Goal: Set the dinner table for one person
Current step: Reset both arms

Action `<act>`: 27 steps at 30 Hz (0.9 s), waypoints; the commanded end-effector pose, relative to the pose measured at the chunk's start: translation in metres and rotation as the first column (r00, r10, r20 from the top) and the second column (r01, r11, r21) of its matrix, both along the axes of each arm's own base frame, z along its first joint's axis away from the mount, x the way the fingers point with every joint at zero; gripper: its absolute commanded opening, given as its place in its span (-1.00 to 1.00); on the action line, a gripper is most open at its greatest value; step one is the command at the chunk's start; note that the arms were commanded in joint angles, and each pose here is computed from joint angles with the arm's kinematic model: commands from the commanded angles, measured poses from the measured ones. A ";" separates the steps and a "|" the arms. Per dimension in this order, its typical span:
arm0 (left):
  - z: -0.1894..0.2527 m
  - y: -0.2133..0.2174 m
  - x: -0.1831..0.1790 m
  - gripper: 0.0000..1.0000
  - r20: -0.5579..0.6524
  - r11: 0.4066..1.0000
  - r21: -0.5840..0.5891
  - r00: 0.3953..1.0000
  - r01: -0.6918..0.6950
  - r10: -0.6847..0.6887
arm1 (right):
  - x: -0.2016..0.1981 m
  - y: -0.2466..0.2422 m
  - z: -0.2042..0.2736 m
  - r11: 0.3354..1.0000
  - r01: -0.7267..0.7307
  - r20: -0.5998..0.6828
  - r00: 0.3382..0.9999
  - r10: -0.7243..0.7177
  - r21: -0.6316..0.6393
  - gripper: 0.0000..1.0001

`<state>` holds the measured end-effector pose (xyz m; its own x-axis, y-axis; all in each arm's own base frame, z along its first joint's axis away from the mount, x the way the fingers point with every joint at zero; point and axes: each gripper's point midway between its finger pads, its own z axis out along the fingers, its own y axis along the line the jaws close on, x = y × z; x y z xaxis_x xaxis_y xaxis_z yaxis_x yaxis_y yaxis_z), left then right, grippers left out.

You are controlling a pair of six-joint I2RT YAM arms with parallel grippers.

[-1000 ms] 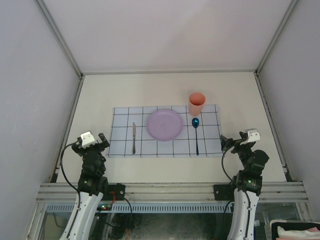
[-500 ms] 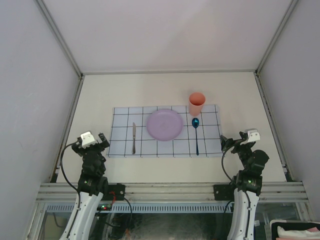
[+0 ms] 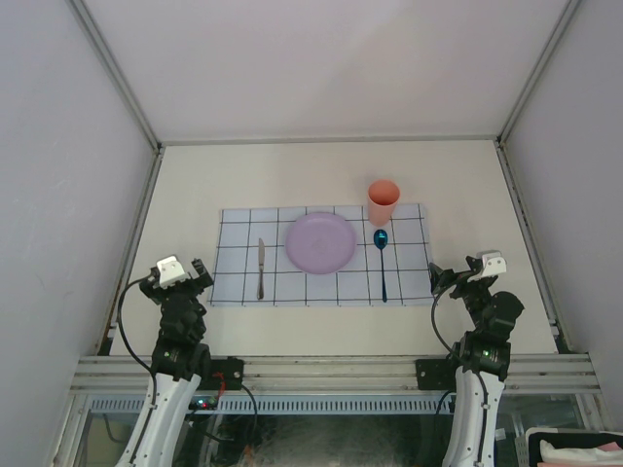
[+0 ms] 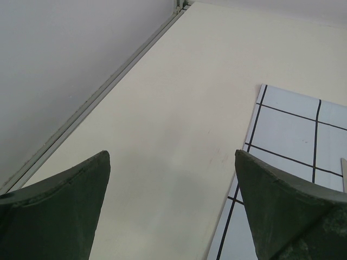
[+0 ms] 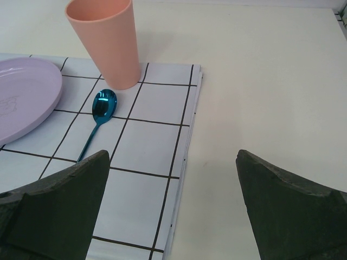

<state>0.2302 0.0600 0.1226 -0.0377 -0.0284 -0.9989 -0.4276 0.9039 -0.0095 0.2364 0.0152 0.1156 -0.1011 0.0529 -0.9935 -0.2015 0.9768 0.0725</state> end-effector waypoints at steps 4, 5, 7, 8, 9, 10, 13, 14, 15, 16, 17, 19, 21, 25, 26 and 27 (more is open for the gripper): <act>-0.012 -0.001 0.001 0.99 0.082 1.000 -0.028 0.997 0.003 -0.001 | -0.002 0.000 -0.025 1.000 0.000 -0.032 0.999 0.000 -0.002 0.99; -0.012 -0.001 0.001 0.99 0.082 1.000 -0.028 0.997 0.004 -0.002 | -0.002 0.001 -0.024 1.000 -0.002 -0.031 1.000 0.002 -0.002 0.99; -0.012 -0.001 0.001 0.99 0.082 1.000 -0.028 0.997 0.003 -0.001 | -0.002 0.001 -0.025 1.000 -0.002 -0.031 1.000 0.002 -0.002 0.99; -0.011 -0.001 0.001 0.99 0.082 1.000 -0.027 0.997 0.003 -0.001 | -0.002 0.001 -0.025 1.000 -0.002 -0.031 1.000 0.002 -0.002 0.99; -0.011 -0.001 0.001 1.00 0.083 1.000 -0.028 0.997 0.004 -0.001 | -0.002 0.001 -0.025 1.000 -0.002 -0.032 0.999 0.002 -0.002 0.99; -0.012 -0.001 0.001 1.00 0.082 1.000 -0.028 0.997 0.003 -0.001 | -0.002 0.001 -0.025 1.000 -0.002 -0.032 0.999 0.001 -0.002 0.99; -0.011 -0.001 0.001 0.99 0.083 1.000 -0.028 0.997 0.003 -0.001 | -0.002 0.001 -0.024 1.000 -0.002 -0.031 1.000 0.002 -0.003 0.99; -0.011 -0.001 0.001 0.99 0.083 1.000 -0.028 0.997 0.003 -0.001 | -0.002 0.001 -0.024 1.000 -0.001 -0.031 1.000 0.001 -0.003 0.99; -0.012 -0.001 0.001 0.99 0.082 1.000 -0.027 0.997 0.003 -0.001 | -0.002 0.001 -0.024 1.000 -0.002 -0.031 1.000 0.002 -0.002 0.99; -0.012 -0.001 0.001 0.99 0.082 1.000 -0.028 0.997 0.004 -0.002 | -0.002 0.001 -0.025 1.000 -0.003 -0.031 1.000 0.003 -0.002 0.99; -0.012 -0.001 0.001 0.99 0.082 1.000 -0.028 0.997 0.004 -0.002 | -0.002 0.001 -0.024 1.000 -0.002 -0.031 1.000 0.002 -0.003 0.99; -0.012 -0.001 0.001 1.00 0.082 1.000 -0.027 0.997 0.004 -0.002 | -0.002 0.001 -0.025 1.000 -0.002 -0.031 1.000 0.002 -0.002 0.99; -0.012 -0.001 0.001 0.99 0.082 1.000 -0.028 0.997 0.003 -0.001 | -0.002 0.001 -0.025 1.000 -0.003 -0.031 1.000 0.003 -0.002 0.99; -0.011 -0.001 0.001 0.99 0.083 1.000 -0.028 0.997 0.004 -0.002 | 0.000 -0.001 -0.025 1.000 0.018 -0.035 0.999 -0.018 -0.009 0.99; -0.011 -0.001 0.001 0.99 0.083 1.000 -0.028 0.997 0.004 -0.002 | 0.000 0.000 -0.026 1.000 0.024 -0.038 0.999 -0.024 -0.013 0.99; -0.012 -0.001 0.001 0.99 0.082 1.000 -0.027 0.997 0.004 -0.002 | 0.000 0.000 -0.026 1.000 0.026 -0.041 0.999 -0.027 -0.016 0.99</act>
<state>0.2302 0.0600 0.1226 -0.0377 -0.0284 -0.9989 -0.4276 0.9039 -0.0095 0.2368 0.0172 0.1154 -0.1019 0.0502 -0.9935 -0.2038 0.9765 0.0702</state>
